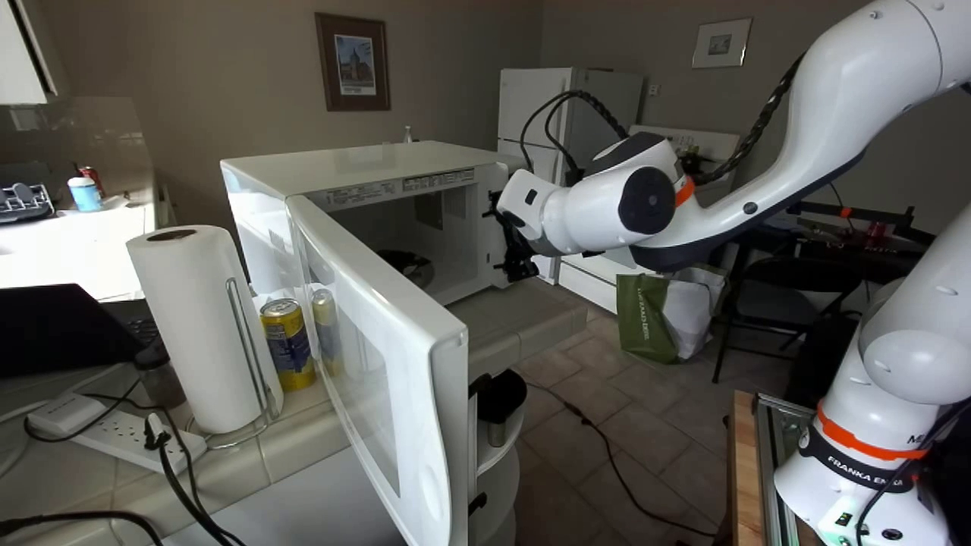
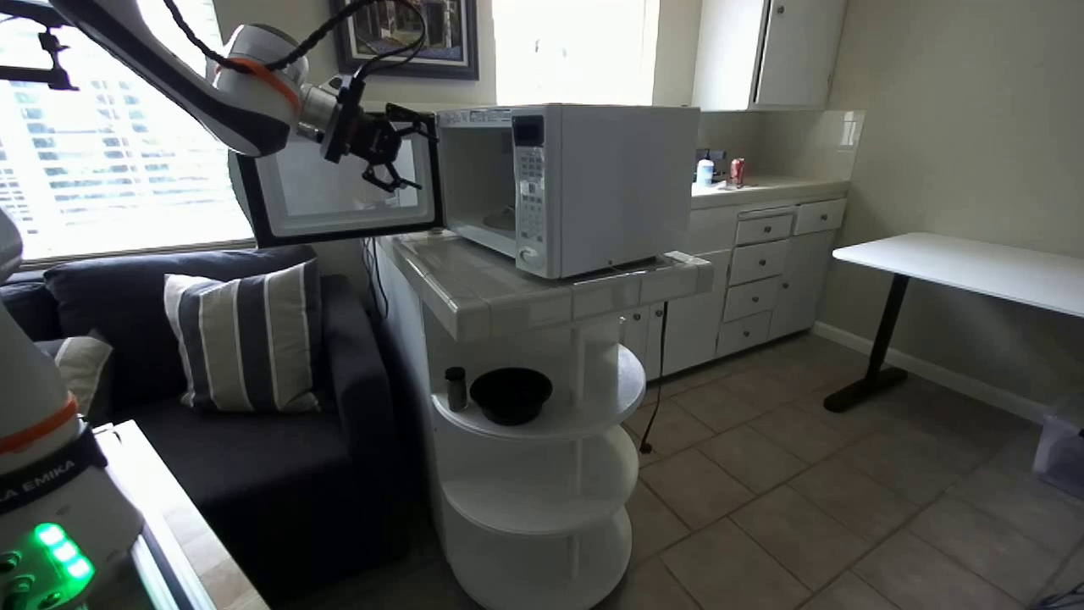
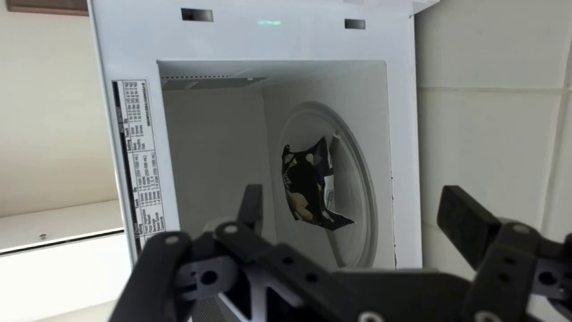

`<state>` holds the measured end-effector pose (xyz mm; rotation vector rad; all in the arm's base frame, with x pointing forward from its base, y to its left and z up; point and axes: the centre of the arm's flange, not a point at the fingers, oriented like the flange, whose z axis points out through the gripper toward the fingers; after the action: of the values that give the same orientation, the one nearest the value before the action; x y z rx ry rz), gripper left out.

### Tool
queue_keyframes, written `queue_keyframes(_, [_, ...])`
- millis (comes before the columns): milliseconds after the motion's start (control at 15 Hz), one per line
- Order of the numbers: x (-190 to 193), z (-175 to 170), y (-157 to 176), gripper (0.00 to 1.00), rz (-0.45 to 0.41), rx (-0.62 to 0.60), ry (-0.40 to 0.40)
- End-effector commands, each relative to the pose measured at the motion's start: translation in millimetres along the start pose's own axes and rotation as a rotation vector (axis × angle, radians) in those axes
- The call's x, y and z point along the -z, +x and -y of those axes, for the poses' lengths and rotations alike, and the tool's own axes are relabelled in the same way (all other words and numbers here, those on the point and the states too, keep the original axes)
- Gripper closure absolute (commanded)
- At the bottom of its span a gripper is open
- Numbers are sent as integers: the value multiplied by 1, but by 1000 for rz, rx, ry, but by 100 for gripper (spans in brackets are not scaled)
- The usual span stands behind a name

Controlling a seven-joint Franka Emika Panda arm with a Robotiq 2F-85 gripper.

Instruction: Remove the black packet from the microwave and put it on top of the microwave.

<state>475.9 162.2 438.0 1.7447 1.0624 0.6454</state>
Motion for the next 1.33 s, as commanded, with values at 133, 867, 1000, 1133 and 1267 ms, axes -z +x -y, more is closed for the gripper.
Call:
queue_keyframes(133, [-66, 32, 40, 0, 63, 46, -112])
queue_keyframes(867, [-129, 62, 89, 0, 39, 118, -165])
queue_keyframes(1000, [-138, 57, 94, 0, 40, 119, -176])
queue_keyframes(1133, [-149, 53, 96, 5, 42, 122, -187])
queue_keyframes(1267, [-158, 49, 97, 19, 44, 121, -191])
